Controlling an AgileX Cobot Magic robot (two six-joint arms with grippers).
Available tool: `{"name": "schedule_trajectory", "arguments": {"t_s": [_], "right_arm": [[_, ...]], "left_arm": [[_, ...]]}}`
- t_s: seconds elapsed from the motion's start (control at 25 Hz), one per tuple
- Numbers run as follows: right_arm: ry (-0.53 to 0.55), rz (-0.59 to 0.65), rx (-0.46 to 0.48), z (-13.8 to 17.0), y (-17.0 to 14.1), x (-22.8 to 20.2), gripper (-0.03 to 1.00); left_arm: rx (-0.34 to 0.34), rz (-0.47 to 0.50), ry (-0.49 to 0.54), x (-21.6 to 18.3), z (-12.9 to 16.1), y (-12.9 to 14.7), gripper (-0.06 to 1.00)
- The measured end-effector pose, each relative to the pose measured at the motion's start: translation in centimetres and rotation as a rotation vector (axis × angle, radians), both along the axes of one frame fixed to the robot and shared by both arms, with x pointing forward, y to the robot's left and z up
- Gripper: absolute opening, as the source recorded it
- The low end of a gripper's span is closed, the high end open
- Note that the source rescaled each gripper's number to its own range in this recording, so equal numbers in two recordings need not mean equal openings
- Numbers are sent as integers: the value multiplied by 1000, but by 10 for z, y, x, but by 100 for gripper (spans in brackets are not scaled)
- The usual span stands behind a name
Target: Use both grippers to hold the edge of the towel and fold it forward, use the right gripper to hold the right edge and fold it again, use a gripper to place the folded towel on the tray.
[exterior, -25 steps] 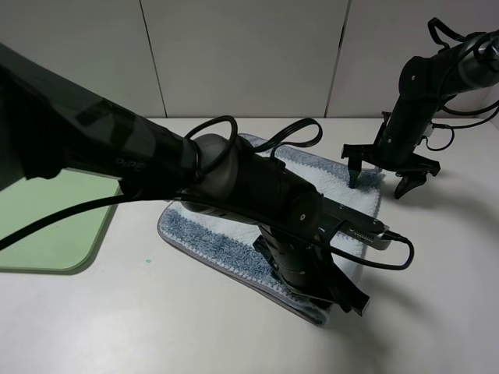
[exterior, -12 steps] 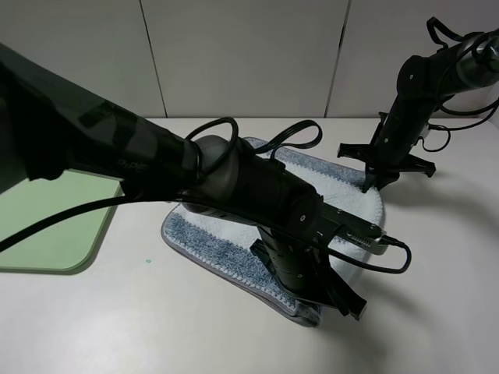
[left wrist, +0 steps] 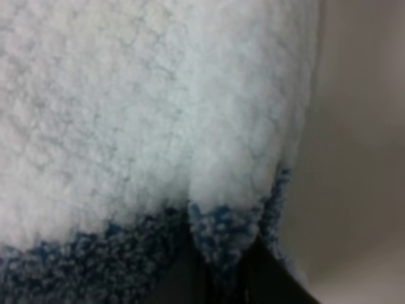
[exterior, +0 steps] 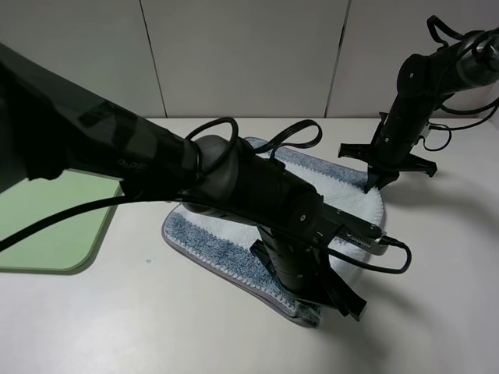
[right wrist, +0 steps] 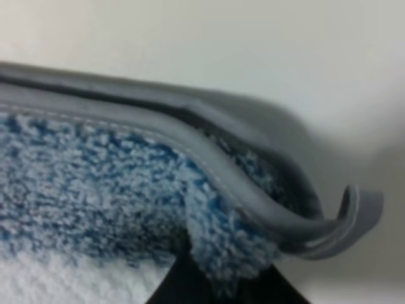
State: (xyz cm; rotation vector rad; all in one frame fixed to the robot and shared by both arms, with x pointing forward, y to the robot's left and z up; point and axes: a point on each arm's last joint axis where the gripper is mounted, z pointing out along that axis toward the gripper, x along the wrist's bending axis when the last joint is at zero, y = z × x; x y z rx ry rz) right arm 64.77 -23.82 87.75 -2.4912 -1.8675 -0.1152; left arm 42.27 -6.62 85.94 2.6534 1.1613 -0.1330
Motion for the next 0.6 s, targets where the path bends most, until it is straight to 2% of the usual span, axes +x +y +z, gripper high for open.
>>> {"name": "schedule_trajectory", "arguments": {"t_s": [0.16, 0.32, 0.6], "right_arm": [[4, 8, -1, 14, 0, 2, 0], [0, 29, -8, 37, 0, 4, 0], [11, 77, -81, 60, -7, -2, 0]], "left_arm": [[5, -4, 9, -1, 9, 2, 0], [-27, -3, -2, -2, 28, 2, 0], [-69, -2, -17, -3, 52, 2, 0]]}}
